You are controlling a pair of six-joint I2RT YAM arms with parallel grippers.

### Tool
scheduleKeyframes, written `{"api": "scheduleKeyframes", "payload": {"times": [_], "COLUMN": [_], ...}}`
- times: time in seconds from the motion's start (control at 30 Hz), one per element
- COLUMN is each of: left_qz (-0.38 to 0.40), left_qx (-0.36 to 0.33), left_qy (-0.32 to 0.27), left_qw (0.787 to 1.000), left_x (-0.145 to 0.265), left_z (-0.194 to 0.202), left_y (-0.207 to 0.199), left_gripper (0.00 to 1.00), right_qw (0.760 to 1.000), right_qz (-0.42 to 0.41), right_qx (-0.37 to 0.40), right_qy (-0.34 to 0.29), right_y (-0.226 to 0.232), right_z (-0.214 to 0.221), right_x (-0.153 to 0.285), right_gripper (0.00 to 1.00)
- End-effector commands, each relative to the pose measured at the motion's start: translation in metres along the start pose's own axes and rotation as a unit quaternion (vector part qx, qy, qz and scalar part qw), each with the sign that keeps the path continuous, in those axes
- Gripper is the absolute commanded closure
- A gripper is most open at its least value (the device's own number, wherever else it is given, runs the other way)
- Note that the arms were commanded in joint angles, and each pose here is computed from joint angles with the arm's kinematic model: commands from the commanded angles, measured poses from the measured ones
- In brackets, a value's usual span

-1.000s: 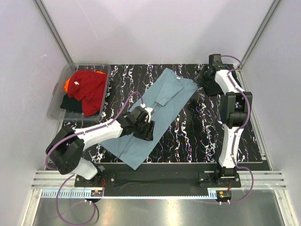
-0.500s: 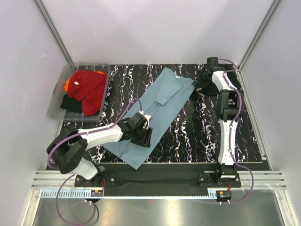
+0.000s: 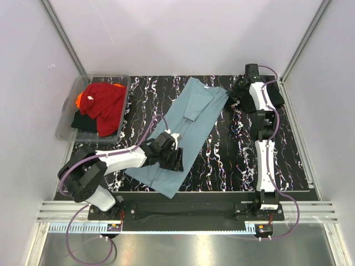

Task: Fold and stack the t-shirts
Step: Fold the tshirt

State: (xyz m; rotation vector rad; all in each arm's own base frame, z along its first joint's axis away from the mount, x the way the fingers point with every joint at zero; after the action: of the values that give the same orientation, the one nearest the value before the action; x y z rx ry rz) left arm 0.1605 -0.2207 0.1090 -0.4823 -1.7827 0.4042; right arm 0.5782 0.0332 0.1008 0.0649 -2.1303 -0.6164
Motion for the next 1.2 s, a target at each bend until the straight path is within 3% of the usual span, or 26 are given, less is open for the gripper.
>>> {"api": "scheduleKeyframes", "payload": {"times": [0.0,0.13,0.2,0.23,0.4,0.5,0.57,0.77,1.0,1.17], "left_qz": [0.047,0.074,0.055,0.053,0.015,0.01,-0.028,-0.041,-0.084,-0.093], "left_qx": [0.026,0.011,-0.007,-0.037,-0.065,-0.049,-0.035,-0.037,-0.026,-0.015], "left_qy": [0.044,0.028,0.023,-0.008,-0.054,-0.076,-0.082,-0.058,-0.036,-0.039], "left_qw": [0.998,0.997,0.998,0.998,0.996,0.996,0.996,0.997,0.995,0.995], "left_x": [-0.003,0.015,0.027,0.038,0.078,0.1,0.102,0.095,0.066,0.059], "left_z": [0.007,-0.006,-0.011,-0.024,-0.05,-0.06,-0.06,-0.051,-0.058,-0.068], "left_y": [-0.019,-0.044,-0.047,-0.056,-0.049,-0.032,-0.013,0.006,0.018,0.014], "left_gripper": [0.44,0.44,0.44,0.44,0.43,0.43,0.43,0.44,0.6,0.62], "right_qw": [0.999,0.997,0.997,0.997,0.997,0.999,0.999,1.0,0.999,0.998], "right_qz": [0.005,0.005,0.0,0.0,-0.007,-0.003,-0.002,-0.001,-0.014,-0.031], "right_qx": [0.02,0.039,0.039,0.033,0.022,0.005,0.013,0.022,0.046,0.052], "right_qy": [-0.038,-0.059,-0.068,-0.064,-0.077,-0.032,-0.03,0.012,0.023,0.034], "right_y": [-0.009,-0.005,0.003,0.005,0.026,0.026,0.04,0.053,0.033,0.027], "right_z": [-0.016,-0.026,-0.033,-0.032,-0.041,-0.017,-0.009,0.041,0.071,0.073], "right_x": [-0.002,0.006,0.021,0.025,0.072,0.079,0.095,0.107,0.084,0.058], "right_gripper": [0.69,0.67,0.61,0.58,0.53,0.52,0.51,0.47,0.5,0.52]}}
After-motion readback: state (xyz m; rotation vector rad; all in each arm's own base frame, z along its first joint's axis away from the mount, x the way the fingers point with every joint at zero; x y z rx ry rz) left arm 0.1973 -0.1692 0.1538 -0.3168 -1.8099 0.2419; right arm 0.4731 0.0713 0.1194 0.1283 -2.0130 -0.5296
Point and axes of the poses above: each gripper's point midway between its finger pads, its own x axis back along the fingers, its own y axis along the line the jaws close on, z = x × y, the point moved 10 cm from there along x, back along the fingers, and after that the axes turned 14 degrees about x, right-handed, at the moved point
